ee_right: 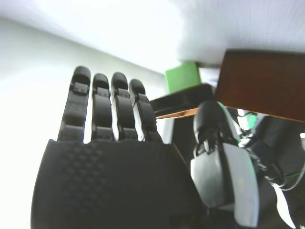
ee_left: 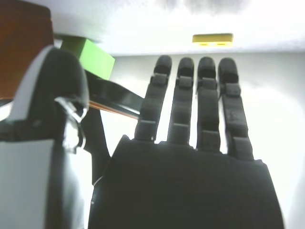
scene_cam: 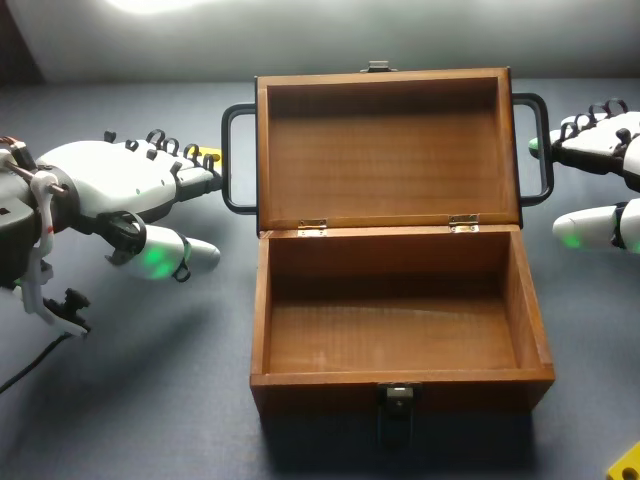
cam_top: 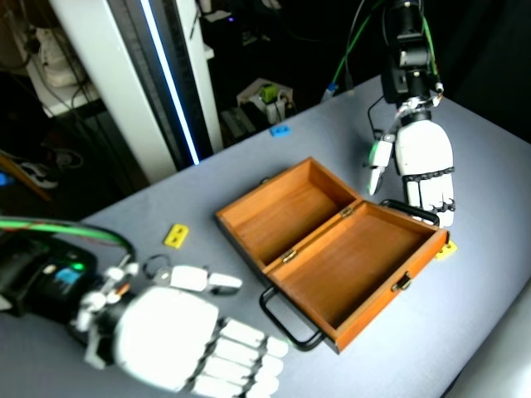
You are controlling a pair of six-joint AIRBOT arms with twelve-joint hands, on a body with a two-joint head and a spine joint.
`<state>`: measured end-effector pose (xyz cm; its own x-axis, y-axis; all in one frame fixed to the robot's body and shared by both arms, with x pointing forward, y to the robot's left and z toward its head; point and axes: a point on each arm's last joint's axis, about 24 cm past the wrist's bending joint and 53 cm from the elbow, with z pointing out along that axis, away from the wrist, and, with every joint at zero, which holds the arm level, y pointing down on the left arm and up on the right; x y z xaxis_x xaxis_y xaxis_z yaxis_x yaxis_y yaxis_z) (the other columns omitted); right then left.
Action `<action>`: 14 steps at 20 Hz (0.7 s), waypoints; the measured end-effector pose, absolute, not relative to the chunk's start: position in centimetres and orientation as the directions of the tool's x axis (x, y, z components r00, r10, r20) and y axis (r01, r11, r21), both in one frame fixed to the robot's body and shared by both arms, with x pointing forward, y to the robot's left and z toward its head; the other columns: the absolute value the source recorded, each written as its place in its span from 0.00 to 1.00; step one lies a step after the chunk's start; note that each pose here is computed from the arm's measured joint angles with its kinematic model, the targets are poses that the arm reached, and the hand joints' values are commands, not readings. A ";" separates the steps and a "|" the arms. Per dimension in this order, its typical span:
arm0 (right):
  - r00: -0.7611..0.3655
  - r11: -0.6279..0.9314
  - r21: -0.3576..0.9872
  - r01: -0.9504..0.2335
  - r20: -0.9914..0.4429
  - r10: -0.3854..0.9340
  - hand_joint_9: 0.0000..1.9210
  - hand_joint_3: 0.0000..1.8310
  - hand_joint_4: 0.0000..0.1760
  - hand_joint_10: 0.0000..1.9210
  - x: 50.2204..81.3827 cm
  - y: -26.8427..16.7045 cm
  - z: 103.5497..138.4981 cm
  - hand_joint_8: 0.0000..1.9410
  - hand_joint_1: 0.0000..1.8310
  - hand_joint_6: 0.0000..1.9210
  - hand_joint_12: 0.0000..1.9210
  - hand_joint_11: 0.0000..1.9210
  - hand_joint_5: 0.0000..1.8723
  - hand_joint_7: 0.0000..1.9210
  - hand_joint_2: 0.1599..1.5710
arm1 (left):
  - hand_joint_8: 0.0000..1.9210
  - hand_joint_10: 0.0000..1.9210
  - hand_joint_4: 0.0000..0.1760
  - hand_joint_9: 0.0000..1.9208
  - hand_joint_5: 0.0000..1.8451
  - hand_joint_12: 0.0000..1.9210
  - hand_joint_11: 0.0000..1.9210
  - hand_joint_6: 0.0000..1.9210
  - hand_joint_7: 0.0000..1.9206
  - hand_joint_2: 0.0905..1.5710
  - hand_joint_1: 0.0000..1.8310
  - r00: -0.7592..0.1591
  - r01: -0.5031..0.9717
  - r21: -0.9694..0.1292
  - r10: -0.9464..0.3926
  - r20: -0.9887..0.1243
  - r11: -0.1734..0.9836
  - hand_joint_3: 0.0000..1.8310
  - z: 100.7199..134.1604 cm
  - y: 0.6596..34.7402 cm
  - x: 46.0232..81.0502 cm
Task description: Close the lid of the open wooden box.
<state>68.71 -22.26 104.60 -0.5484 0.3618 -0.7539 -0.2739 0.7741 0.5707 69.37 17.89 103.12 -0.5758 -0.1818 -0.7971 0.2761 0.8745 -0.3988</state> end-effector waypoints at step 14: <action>-0.561 0.763 0.584 -0.275 -0.742 0.366 0.01 0.00 0.09 0.00 68.6 -21.8 104.5 0.00 0.00 0.00 0.01 0.04 0.04 0.05 0.73 | 0.00 0.01 0.00 0.05 0.00 0.01 0.03 0.00 0.03 0.82 0.00 -0.558 0.314 -0.449 -0.220 -0.800 0.836 0.01 105.0 16.7 68.3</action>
<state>68.65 -21.78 104.54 -0.5607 0.3665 -0.7425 -0.2750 0.7634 0.5845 68.29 16.68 104.95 -0.5581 -0.2204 -0.8000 0.3139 0.8364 -0.4494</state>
